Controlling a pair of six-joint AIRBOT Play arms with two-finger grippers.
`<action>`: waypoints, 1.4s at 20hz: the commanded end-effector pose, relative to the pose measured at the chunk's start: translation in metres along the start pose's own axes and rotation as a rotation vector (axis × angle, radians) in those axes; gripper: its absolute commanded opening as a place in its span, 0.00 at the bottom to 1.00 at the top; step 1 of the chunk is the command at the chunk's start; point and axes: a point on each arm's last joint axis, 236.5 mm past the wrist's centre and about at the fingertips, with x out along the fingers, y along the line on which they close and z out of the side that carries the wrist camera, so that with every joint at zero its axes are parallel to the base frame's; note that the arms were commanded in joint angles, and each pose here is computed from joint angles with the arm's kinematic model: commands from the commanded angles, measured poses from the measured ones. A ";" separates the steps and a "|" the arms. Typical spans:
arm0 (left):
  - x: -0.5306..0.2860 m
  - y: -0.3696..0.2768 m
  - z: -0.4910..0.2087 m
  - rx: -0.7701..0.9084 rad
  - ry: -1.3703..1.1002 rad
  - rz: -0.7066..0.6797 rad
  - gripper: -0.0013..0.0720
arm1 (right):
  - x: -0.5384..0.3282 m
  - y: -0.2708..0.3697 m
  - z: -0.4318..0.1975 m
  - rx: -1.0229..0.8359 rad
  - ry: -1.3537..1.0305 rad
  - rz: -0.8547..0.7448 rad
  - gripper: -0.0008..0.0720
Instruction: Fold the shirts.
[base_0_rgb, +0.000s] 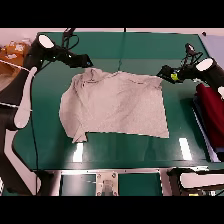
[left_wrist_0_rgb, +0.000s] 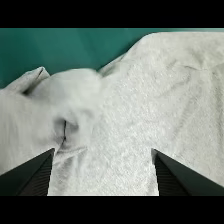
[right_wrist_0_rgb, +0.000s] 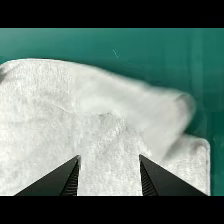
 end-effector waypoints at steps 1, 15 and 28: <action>-0.032 0.011 -0.018 -0.070 0.112 -0.027 0.97 | -0.016 -0.020 -0.008 0.025 0.095 -0.018 0.52; -0.166 0.075 -0.262 -0.527 0.410 0.189 0.04 | -0.118 -0.049 -0.216 0.233 0.351 -0.053 0.03; -0.068 0.102 -0.281 -0.872 0.133 -0.064 0.65 | -0.108 -0.058 -0.262 0.292 0.378 -0.066 0.19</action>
